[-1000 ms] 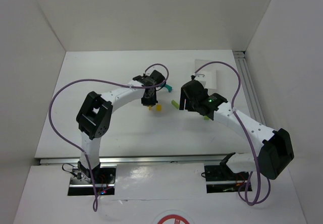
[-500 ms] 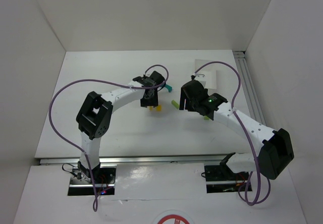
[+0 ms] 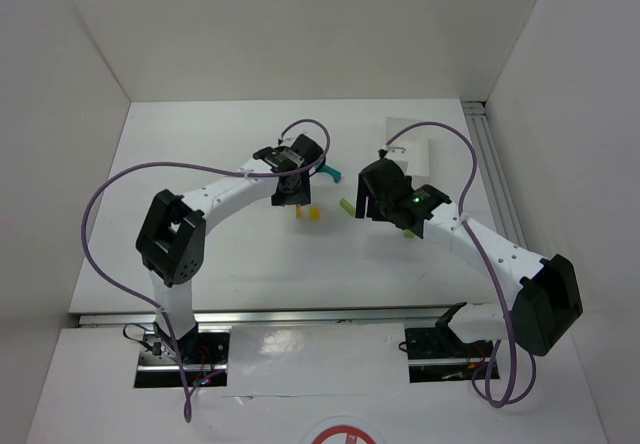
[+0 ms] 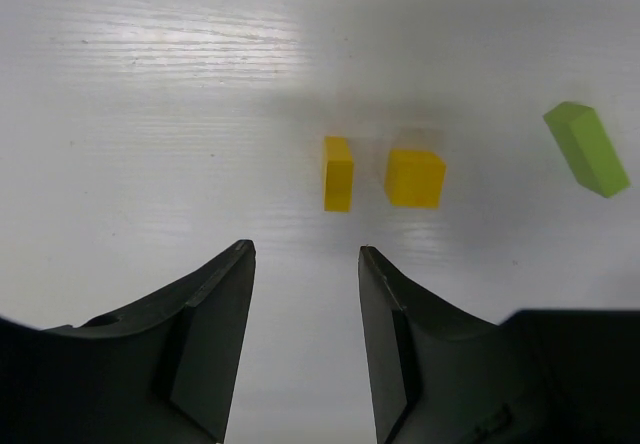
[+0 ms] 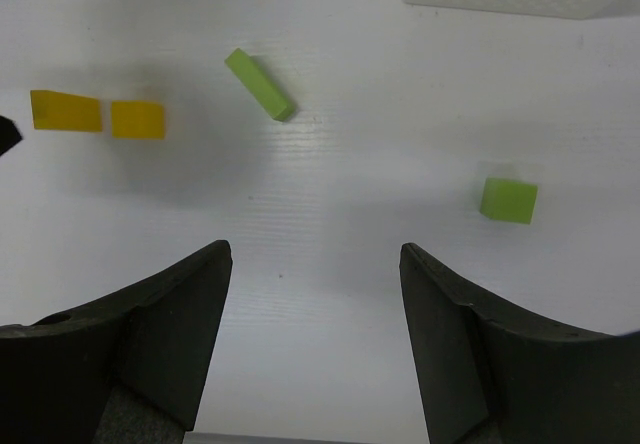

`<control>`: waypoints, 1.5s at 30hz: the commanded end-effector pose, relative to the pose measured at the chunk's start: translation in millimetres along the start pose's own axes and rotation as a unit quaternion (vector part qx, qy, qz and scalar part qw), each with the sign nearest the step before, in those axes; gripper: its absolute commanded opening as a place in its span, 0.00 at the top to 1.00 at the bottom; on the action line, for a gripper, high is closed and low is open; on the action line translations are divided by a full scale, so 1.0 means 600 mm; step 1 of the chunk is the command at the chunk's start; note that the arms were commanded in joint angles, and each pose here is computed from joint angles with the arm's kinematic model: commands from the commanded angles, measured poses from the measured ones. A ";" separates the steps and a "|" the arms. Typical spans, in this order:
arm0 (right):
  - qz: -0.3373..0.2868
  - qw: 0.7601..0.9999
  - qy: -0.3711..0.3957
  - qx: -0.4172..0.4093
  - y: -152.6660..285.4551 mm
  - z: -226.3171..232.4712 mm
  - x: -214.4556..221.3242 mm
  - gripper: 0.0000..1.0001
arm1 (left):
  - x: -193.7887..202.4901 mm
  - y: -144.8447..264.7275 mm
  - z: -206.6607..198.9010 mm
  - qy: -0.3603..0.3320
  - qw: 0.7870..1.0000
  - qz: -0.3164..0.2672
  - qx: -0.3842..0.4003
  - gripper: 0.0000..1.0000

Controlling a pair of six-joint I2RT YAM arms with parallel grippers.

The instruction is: Build the wood block tower

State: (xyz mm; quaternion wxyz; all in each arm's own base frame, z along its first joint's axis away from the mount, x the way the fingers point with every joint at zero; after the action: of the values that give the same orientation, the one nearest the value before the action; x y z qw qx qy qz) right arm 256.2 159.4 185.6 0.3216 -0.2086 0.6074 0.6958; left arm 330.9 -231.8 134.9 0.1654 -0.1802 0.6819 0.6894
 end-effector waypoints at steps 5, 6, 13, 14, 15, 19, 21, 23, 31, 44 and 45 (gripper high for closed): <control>-0.011 1.000 -0.004 0.007 0.005 -0.008 -0.005 0.24 | -0.015 0.077 -0.041 -0.027 0.999 -0.043 -0.005 0.43; -0.018 1.000 -0.006 0.009 0.004 -0.008 -0.009 0.24 | -0.011 0.076 -0.051 -0.031 0.999 -0.038 0.002 0.44; -0.034 0.999 -0.020 0.014 0.024 -0.026 -0.008 0.24 | -0.001 0.037 -0.100 -0.020 0.999 -0.015 0.038 0.44; -0.037 0.999 -0.025 0.017 0.029 -0.033 -0.011 0.24 | 0.002 0.029 -0.102 -0.017 0.999 -0.010 0.034 0.44; -0.042 0.999 -0.028 0.012 0.035 -0.033 -0.015 0.24 | 0.000 0.025 -0.105 -0.016 0.999 -0.010 0.035 0.44; -0.044 0.998 -0.030 0.018 0.039 -0.046 -0.016 0.24 | 0.003 0.001 -0.112 -0.010 1.000 -0.004 0.023 0.44; -0.045 0.998 -0.033 0.022 0.038 -0.050 -0.018 0.24 | 0.005 -0.012 -0.114 -0.013 1.000 -0.002 0.014 0.44; -0.042 0.998 -0.033 0.018 0.038 -0.048 -0.017 0.24 | 0.005 -0.019 -0.116 -0.014 1.000 0.000 0.012 0.44; -0.040 0.999 -0.021 0.018 0.037 -0.052 -0.018 0.24 | 0.003 -0.037 -0.117 -0.003 1.000 -0.006 -0.008 0.44; -0.024 1.000 -0.013 0.013 0.026 -0.045 -0.011 0.24 | 0.013 -0.058 -0.118 -0.012 1.000 0.003 -0.015 0.37; -0.024 1.000 -0.013 0.013 0.026 -0.045 -0.011 0.24 | 0.013 -0.058 -0.118 -0.012 1.000 0.003 -0.015 0.37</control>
State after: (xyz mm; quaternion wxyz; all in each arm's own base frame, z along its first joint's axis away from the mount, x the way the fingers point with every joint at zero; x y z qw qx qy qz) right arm 249.1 134.4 201.8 0.3566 -0.2129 0.5976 0.6859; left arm 334.6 -298.5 95.6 0.1686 -0.1545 0.6698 0.7065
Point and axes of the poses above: each gripper's point midway between its finger pads, its own y axis back along the fingers, its own z axis along the line the jaws close on, x = y × z, the point moved 5 cm from there along y, back along the fingers, and after that the axes turned 5 degrees about -y, right-handed, at the moved point
